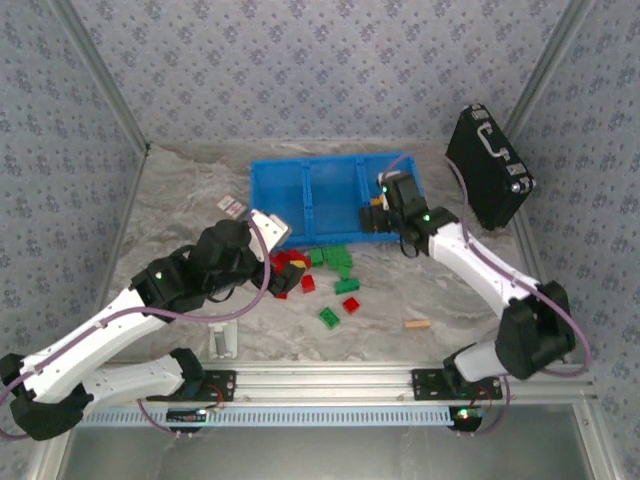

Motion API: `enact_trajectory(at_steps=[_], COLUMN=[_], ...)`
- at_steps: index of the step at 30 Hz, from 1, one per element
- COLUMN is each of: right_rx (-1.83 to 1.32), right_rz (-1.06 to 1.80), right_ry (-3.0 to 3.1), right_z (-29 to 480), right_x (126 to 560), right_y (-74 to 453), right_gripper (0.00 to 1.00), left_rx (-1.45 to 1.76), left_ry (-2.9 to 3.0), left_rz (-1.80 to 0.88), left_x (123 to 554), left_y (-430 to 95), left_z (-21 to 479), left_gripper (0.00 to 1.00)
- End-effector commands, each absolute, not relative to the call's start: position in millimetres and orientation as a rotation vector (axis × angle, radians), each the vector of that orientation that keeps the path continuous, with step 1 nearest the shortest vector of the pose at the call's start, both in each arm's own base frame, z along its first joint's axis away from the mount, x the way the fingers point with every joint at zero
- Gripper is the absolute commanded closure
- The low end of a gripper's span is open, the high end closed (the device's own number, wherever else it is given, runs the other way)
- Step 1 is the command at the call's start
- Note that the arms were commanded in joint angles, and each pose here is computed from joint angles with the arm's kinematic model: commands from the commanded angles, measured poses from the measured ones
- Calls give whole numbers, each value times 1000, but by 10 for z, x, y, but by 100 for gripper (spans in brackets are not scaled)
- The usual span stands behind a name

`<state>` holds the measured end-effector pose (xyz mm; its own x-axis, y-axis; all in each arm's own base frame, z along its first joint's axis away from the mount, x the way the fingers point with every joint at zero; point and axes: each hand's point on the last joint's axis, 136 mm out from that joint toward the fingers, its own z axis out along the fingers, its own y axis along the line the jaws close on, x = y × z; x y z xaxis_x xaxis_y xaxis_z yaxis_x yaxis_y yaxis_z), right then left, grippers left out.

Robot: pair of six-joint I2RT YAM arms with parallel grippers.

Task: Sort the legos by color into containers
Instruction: Pick up the lego from the bottom-center of the table.

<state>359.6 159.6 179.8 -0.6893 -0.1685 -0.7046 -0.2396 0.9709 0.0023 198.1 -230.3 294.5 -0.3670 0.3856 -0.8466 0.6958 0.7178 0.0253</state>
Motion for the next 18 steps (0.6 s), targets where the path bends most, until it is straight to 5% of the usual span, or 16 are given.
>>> enact_trajectory(at_steps=[1, 7, 18], right_rx=[-277, -226, -389], right_rz=[262, 345, 419], right_ry=[2478, 2566, 2607], right_z=[1487, 1077, 673], right_x=[3088, 2458, 2004], right_y=[1667, 1692, 2167], right_gripper=[11, 15, 16], left_rx=[814, 815, 820], left_ry=[1936, 1927, 1948], left_rz=[-463, -481, -520], left_x=[1978, 1968, 1939], left_y=[-2348, -2368, -2419], left_z=[3134, 3168, 3133], left_gripper=[0, 0, 0])
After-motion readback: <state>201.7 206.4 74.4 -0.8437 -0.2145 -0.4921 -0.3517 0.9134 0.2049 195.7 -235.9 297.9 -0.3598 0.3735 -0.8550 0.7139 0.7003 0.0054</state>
